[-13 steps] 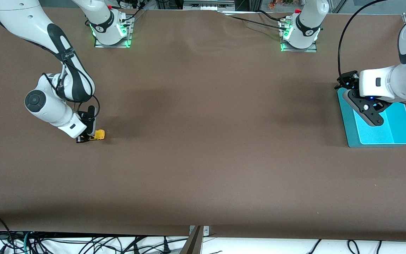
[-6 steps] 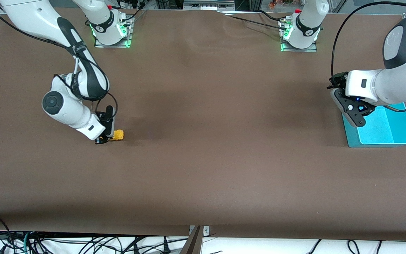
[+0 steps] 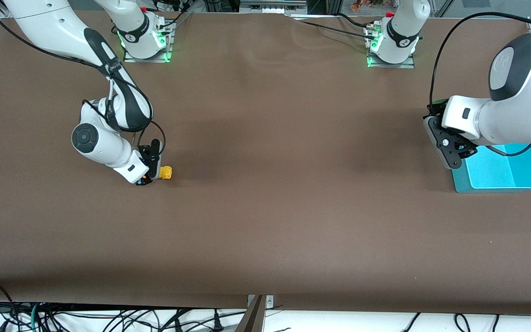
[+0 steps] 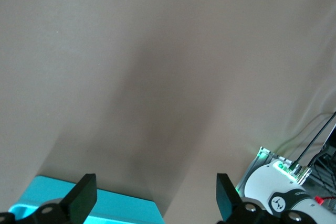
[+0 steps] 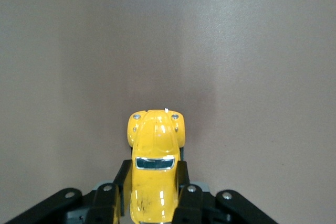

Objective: Wind and store yellow beetle car

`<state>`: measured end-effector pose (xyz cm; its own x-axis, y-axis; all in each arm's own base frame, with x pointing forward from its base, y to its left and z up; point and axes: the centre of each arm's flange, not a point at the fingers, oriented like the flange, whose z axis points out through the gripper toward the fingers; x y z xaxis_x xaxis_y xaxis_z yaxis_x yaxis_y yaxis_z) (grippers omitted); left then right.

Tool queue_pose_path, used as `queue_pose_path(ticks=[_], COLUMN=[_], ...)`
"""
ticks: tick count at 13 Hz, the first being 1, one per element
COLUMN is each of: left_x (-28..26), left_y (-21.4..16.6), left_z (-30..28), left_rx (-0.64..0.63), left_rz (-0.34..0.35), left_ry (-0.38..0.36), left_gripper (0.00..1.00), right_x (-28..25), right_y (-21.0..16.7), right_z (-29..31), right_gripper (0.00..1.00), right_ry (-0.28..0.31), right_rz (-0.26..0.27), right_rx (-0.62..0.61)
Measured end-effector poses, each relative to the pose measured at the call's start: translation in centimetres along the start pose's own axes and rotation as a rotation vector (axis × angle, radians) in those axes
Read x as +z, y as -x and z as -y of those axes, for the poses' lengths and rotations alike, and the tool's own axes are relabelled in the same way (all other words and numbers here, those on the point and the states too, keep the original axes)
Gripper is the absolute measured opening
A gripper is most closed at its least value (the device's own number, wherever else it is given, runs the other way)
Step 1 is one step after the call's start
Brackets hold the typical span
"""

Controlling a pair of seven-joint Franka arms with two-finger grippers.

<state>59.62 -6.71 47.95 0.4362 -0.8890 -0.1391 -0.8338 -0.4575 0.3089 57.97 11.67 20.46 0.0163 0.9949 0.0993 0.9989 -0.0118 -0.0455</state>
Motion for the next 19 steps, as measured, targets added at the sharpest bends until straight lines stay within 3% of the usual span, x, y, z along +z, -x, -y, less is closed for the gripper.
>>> queue_pose_path(ticks=[4,7,14,19], left_x=[0.6,1.1,1.6,3.3], left_y=[-0.2,0.1,0.2,0.2], left_z=[0.8,1.1,1.3,1.4], left_rx=[0.063,0.09,0.127,0.191], left_rz=[-0.015,-0.021,-0.025,-0.033], left_ry=[-0.022,-0.03,-0.037,-0.059], left_gripper=[1.0,1.0,1.0,1.0], right_x=[0.1,-0.2,-1.6,-1.9], right_y=[0.4,3.1,16.7,19.7], right_z=[0.8,0.7,0.0,0.1], right_gripper=[0.37,0.37,0.37,0.37], right_ry=[0.025,0.027,0.065,0.075], right_rz=[0.001,0.005,0.03,0.038], right_rx=[-0.081,-0.136,-0.073,-0.051])
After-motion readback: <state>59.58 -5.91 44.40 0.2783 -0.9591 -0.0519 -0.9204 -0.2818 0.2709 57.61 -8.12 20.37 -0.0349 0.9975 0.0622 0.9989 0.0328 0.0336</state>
